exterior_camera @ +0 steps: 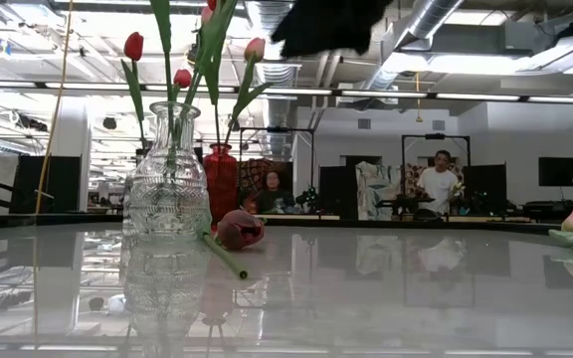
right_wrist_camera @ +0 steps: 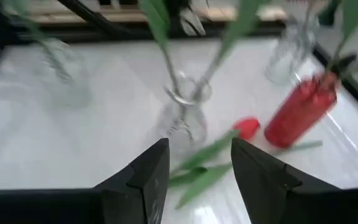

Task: Sort flowers into vase by color
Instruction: Put the dark red tulip into the bottom transparent vase

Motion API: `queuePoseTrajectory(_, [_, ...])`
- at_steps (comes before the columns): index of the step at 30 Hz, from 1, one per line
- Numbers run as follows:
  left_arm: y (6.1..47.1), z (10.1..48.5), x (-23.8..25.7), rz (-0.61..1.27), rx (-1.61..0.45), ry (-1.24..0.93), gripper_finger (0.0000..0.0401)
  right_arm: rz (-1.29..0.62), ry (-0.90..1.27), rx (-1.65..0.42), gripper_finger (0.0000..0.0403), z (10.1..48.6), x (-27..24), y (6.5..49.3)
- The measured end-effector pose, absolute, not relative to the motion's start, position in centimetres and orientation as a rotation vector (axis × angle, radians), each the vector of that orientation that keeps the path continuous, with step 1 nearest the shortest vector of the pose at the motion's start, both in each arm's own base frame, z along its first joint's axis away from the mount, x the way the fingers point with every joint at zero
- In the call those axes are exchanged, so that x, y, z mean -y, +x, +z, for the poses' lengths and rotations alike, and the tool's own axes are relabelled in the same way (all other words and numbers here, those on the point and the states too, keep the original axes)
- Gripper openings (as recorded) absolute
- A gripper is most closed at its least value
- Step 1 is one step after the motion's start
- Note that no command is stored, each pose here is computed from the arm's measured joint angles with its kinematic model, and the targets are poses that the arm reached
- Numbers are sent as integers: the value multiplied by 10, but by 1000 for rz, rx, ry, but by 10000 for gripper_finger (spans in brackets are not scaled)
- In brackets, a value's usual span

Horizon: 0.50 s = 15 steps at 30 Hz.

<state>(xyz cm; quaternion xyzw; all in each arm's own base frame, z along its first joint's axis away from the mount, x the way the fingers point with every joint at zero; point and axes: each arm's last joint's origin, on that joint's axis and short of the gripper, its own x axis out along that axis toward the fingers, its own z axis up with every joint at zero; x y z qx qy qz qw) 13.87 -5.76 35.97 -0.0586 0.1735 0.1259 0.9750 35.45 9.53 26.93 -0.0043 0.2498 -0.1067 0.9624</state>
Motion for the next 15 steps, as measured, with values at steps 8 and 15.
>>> queuePoseTrajectory(8, [142,360,45,294,-360,-96,118,-300,62,-575,198,223,-73,384])
queuePoseTrajectory(15, [143,360,39,318,-366,-102,118,-371,160,-630,198,181,-57,401])
